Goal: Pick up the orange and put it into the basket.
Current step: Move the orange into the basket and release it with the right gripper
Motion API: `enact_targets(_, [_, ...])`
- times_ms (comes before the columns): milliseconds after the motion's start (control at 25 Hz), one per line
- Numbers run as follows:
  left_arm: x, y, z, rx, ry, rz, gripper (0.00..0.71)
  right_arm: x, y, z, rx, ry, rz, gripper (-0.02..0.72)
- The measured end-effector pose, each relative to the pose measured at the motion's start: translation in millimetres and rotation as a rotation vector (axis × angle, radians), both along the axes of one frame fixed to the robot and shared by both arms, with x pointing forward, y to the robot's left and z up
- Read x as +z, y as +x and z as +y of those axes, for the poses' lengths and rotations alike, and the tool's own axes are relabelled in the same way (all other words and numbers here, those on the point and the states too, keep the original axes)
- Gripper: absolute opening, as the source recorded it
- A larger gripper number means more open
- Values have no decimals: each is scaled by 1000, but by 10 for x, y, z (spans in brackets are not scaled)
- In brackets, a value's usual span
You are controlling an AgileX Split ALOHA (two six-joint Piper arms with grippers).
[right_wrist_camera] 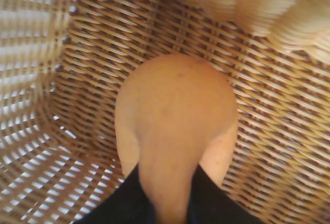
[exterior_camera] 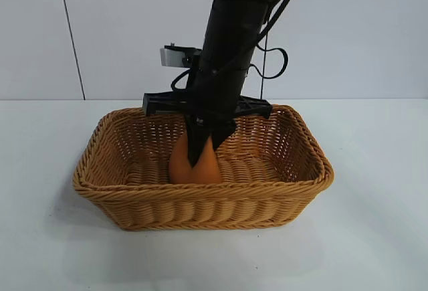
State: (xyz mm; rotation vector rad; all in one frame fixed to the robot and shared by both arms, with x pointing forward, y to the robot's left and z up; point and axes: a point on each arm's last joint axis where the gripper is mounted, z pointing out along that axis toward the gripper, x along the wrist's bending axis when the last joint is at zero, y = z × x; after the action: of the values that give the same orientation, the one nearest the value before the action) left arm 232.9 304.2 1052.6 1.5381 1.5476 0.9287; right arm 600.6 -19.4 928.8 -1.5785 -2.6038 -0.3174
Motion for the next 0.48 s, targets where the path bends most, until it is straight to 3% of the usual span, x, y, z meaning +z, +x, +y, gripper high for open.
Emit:
enact_targets(160, [0, 0, 0, 0, 0, 0, 644, 85, 9, 8, 0, 13, -16, 418])
enact_targets(240, [0, 0, 0, 0, 0, 0, 644, 177, 25, 21, 2, 27, -34, 530])
enact_targets(480, [0, 0, 0, 0, 0, 0, 644, 501, 70, 54, 12, 60, -82, 581])
